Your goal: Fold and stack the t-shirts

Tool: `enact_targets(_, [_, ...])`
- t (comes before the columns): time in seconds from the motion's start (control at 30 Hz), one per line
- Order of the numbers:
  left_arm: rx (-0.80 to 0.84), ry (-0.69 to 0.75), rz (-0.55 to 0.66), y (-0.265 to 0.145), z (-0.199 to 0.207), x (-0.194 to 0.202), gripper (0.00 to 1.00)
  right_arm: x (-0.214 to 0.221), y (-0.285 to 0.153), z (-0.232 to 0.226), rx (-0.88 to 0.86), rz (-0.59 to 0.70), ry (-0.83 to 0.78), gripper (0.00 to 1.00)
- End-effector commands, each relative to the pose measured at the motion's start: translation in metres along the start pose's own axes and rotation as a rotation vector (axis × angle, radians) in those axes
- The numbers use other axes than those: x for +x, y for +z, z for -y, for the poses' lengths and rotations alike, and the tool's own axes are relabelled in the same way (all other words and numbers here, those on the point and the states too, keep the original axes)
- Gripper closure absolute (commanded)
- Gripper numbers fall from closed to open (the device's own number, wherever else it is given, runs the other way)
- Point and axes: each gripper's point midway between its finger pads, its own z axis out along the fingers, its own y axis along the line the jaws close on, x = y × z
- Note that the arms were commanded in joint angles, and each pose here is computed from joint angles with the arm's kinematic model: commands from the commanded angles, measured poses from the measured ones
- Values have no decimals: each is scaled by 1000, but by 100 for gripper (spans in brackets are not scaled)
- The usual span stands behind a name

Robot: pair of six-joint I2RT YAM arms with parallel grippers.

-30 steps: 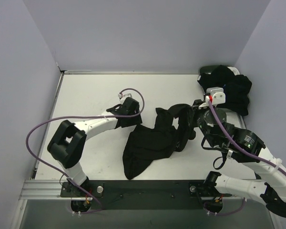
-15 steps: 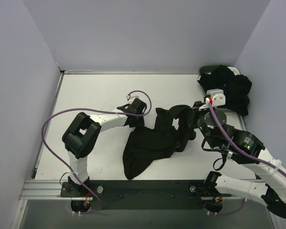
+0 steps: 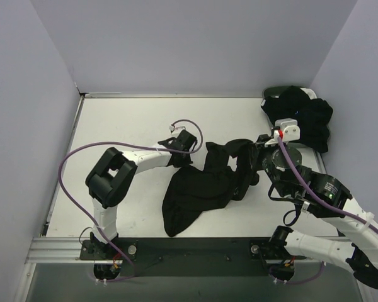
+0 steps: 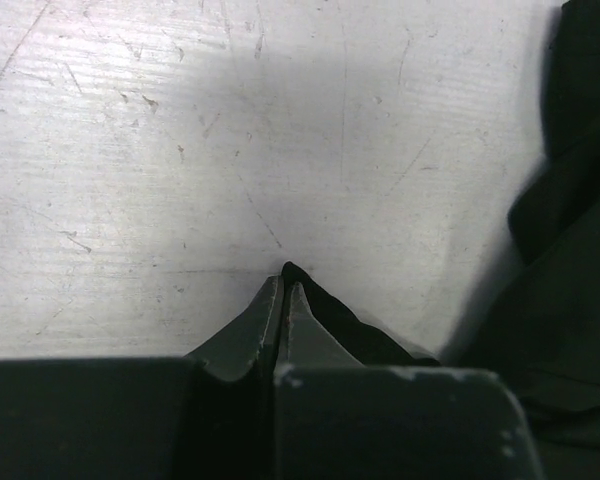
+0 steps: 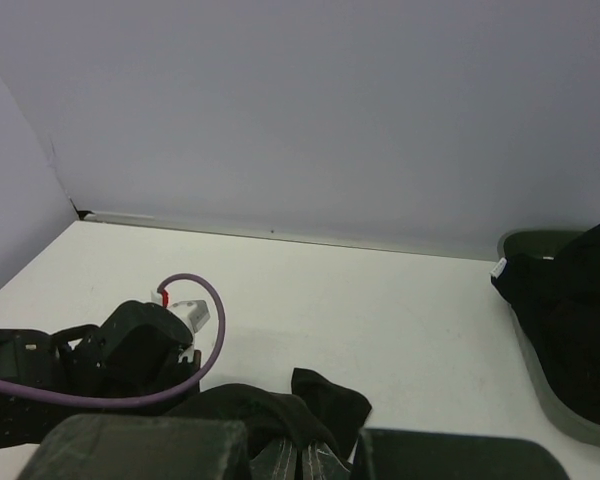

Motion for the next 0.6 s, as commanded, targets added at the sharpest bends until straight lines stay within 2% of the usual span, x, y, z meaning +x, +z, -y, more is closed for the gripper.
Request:
enact_targets(0.0, [-76,-2,-1,-12,-26,9,100,-5,4,-1,20,27,14,100])
enact_targets(0.07, [-75,-3,34,-27,-29,1,100,-8,6,1,38,32,6,100])
enact_targets(0.17, [-28,-15,148,-78,-23,-39,100,-30,6,-5,21,70,-5,100])
enact_targets(0.23, [18,-37,258,-133,-23,-74,100,-60,-4,-12,-32,119,3,100])
enact_targets(0.27, [74,-72,357,-177,-20,-102,100,-70,-10,-14,-60,140,11,100])
enact_targets(0.33, [111,-75,437,-221,-28,-122,100,-104,-29,-16,-123,215,36,100])
enact_targets(0.4, [206,-114,562,-291,-32,-149,100,-123,-45,-24,-213,255,40,100])
enact_targets(0.57, [428,-129,829,-433,-59,-171,100,-174,-100,-39,-458,397,81,100])
